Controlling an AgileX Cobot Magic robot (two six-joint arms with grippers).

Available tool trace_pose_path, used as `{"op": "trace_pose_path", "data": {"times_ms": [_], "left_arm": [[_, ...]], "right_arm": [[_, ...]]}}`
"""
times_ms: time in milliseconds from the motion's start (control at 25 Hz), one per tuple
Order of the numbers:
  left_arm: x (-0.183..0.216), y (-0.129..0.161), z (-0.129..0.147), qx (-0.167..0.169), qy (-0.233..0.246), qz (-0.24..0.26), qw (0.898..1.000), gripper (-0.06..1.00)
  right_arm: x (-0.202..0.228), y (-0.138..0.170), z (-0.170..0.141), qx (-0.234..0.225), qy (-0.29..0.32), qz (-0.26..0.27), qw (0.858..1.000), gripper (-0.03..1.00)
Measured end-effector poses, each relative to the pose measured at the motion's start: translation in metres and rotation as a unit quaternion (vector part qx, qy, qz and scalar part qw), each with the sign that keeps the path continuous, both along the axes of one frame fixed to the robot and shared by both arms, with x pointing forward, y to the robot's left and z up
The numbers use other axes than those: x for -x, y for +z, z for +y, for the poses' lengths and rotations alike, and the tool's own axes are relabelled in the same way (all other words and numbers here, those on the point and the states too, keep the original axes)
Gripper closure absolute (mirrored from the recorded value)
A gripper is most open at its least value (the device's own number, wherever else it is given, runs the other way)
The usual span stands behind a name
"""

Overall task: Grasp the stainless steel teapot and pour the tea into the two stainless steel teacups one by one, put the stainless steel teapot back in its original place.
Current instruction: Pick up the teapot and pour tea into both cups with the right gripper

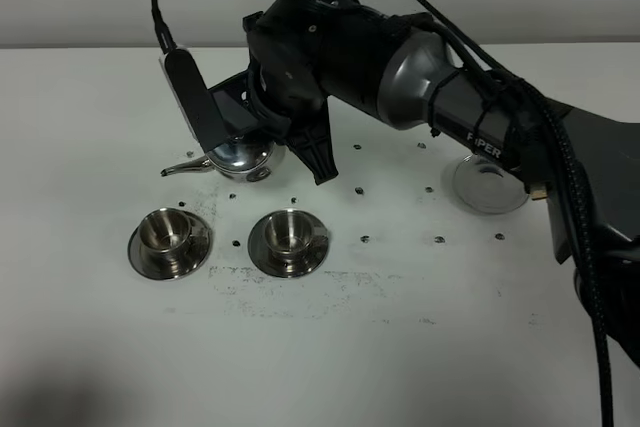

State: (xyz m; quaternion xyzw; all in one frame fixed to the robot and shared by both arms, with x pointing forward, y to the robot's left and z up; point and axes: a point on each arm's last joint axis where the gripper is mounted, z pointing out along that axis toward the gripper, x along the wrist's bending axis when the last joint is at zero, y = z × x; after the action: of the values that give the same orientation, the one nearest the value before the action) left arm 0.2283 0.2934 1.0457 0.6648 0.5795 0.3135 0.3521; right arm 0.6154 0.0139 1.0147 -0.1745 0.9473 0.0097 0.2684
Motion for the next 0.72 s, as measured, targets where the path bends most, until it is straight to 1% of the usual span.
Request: {"op": "trace_pose_path", "data": {"times_ms": [160,280,560,720], "left_arm": [[0.000,0.000,0.000,0.000,0.000,0.000,1.000,0.36],[0.000,0.000,0.000,0.000,0.000,0.000,1.000,0.36],[0.000,0.000,0.000,0.000,0.000,0.000,1.000,0.36],[0.000,0.000,0.000,0.000,0.000,0.000,1.000,0.36]], "right_arm": [[-0.002,-0.005,0.006,0.011,0.019,-0.020,1.000,0.79],[0.000,-0.008,0.011,0.018,0.029,-0.025,0.999,0.79],[0.007,-0.028,0.025,0.053,0.055,-0.028,0.997,0.79],[0.009,-0.031,0.030,0.066,0.062,-0.040,0.995,0.79]]}}
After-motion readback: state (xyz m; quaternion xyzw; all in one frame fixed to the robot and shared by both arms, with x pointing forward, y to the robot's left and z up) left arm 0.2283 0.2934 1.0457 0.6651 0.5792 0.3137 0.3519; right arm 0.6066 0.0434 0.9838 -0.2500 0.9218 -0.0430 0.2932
